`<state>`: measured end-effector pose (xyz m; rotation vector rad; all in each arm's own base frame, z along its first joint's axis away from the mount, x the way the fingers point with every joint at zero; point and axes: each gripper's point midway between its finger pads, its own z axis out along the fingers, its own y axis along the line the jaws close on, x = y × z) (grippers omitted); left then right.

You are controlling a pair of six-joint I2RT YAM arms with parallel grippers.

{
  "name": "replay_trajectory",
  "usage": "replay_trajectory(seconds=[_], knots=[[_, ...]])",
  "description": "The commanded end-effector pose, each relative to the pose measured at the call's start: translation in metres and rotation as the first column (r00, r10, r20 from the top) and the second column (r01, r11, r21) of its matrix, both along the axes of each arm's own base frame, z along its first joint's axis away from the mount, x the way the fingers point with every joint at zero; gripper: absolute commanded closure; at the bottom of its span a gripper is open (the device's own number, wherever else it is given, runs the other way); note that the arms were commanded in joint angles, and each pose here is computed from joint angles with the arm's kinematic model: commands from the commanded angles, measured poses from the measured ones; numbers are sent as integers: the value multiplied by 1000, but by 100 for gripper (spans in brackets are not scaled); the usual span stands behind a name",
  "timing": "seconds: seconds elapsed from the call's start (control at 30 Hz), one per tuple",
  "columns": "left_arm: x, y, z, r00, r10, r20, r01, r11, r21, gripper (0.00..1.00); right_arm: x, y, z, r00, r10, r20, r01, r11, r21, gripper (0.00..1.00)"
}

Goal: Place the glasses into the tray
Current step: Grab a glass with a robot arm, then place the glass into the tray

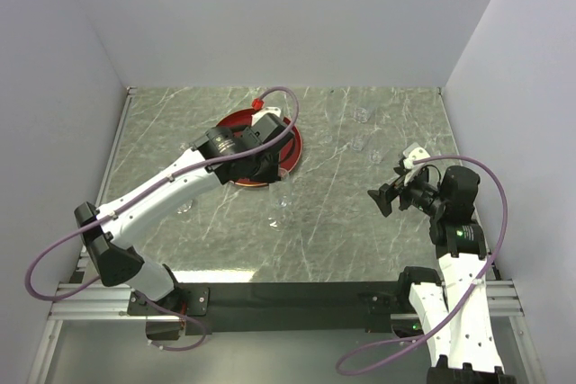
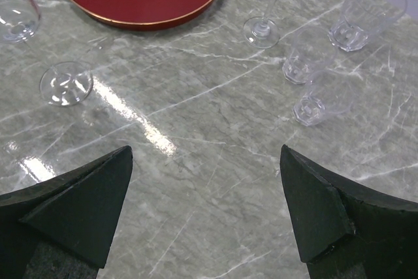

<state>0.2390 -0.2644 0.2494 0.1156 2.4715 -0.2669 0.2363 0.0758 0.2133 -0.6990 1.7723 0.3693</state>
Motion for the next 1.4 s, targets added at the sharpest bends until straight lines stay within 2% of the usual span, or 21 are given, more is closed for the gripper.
replay_trajectory(seconds=[0.0, 0.37, 0.67, 1.03, 1.37], knots=[[1, 1, 11, 1000, -19, 24, 18, 1000, 23, 98, 1, -2, 2, 1000, -10, 16, 10, 1000, -2, 0], [10, -1, 51, 991, -48, 124, 49, 999, -6, 100, 1, -3, 1, 1000, -12, 12, 12, 1000, -1, 0], [40, 8, 81, 978, -37, 206, 37, 999, 6, 100, 2, -4, 1, 1000, -17, 10, 17, 1000, -2, 0], [130, 79, 97, 952, 102, 290, -118, 992, 37, 100, 3, -5, -1, 1000, -23, 3, 23, 1000, -1, 0], [207, 143, 82, 919, 227, 322, -271, 957, 99, 100, 4, -8, -2, 999, -35, -6, 35, 999, -2, 0]])
